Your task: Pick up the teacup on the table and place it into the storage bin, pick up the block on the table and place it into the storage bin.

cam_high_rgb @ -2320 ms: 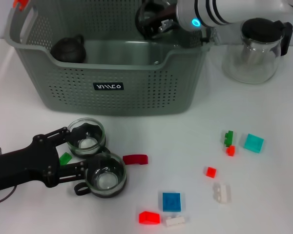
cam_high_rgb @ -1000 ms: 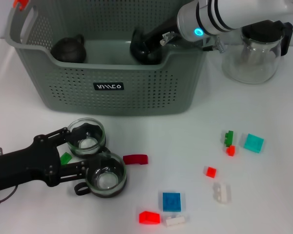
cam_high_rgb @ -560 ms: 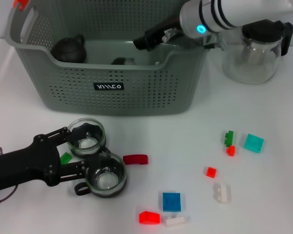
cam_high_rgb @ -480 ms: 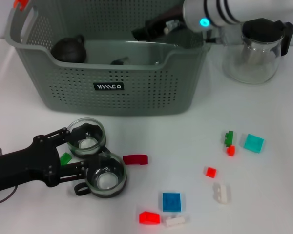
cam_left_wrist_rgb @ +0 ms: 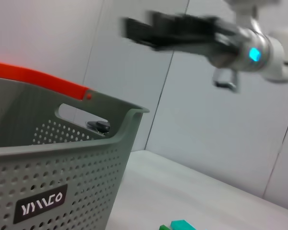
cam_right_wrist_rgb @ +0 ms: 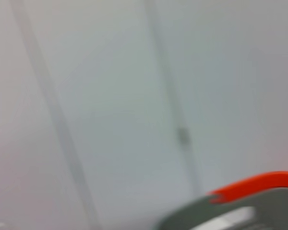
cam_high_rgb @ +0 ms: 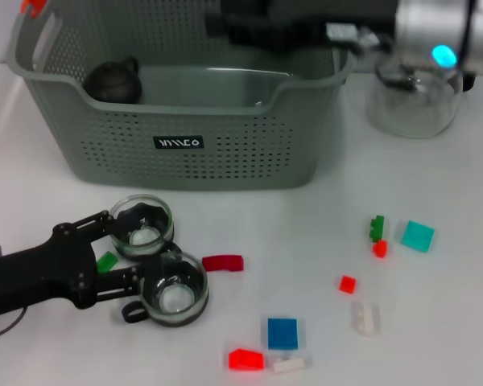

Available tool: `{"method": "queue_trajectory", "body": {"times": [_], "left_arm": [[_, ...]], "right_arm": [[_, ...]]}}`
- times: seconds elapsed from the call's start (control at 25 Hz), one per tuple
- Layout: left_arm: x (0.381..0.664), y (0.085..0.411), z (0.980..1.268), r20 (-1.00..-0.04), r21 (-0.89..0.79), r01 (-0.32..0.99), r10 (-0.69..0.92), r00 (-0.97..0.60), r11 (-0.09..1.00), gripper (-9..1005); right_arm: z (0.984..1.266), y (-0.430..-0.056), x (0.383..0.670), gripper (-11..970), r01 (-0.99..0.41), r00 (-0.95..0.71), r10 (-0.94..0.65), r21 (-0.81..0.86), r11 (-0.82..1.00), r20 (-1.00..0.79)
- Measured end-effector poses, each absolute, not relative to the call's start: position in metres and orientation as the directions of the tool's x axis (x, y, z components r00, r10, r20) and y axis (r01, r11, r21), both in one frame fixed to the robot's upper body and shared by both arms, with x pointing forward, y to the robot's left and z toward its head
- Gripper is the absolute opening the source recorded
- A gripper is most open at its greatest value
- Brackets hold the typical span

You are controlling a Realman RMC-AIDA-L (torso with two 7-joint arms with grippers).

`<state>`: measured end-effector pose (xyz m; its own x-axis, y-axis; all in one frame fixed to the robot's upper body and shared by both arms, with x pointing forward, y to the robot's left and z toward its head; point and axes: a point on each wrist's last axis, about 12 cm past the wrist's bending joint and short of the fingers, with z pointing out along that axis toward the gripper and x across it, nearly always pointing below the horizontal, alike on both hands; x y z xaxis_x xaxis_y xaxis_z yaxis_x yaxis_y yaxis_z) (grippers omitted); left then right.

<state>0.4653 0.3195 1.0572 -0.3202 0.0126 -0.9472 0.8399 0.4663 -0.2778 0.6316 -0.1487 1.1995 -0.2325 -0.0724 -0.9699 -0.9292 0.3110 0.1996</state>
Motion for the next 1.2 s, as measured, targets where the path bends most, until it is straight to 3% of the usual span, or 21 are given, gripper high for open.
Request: {"method": "queue_trajectory", "body": {"times": [0.16, 0.24, 0.6, 0.92, 1.2], "left_arm": [[0.466, 0.320, 1.058, -0.947, -0.278, 0.840, 0.013, -0.321, 0.466, 872], [0.466, 0.320, 1.058, -0.947, -0.279, 0.839, 0.012, -0.321, 0.467, 872], [0.466, 0.325, 1.064, -0.948, -0.276, 0.850, 0.019, -0.318, 0.449, 872], [0.476, 0.336, 1.091, -0.930, -0.309, 0.857, 0.056, -0.362, 0.412, 872], [0.493, 0.338, 1.118, -0.792, -0.498, 0.754, 0.129, -0.597, 0.430, 873]], "right_arm": [[1.165, -0.180, 0.583, 434, -0.979, -0.114, -0.020, 0.109, 0.174, -0.993], [1.156, -0.187, 0.572, 434, -0.983, -0.099, -0.016, 0.096, 0.156, -0.995], [1.077, -0.239, 0.501, 457, -0.975, -0.111, -0.093, 0.090, 0.204, -0.989], [1.062, -0.246, 0.494, 522, -0.961, -0.158, -0.111, 0.127, 0.244, -0.981], [1.059, -0.246, 0.495, 560, -0.964, -0.143, -0.148, 0.104, 0.245, -0.979]]}}
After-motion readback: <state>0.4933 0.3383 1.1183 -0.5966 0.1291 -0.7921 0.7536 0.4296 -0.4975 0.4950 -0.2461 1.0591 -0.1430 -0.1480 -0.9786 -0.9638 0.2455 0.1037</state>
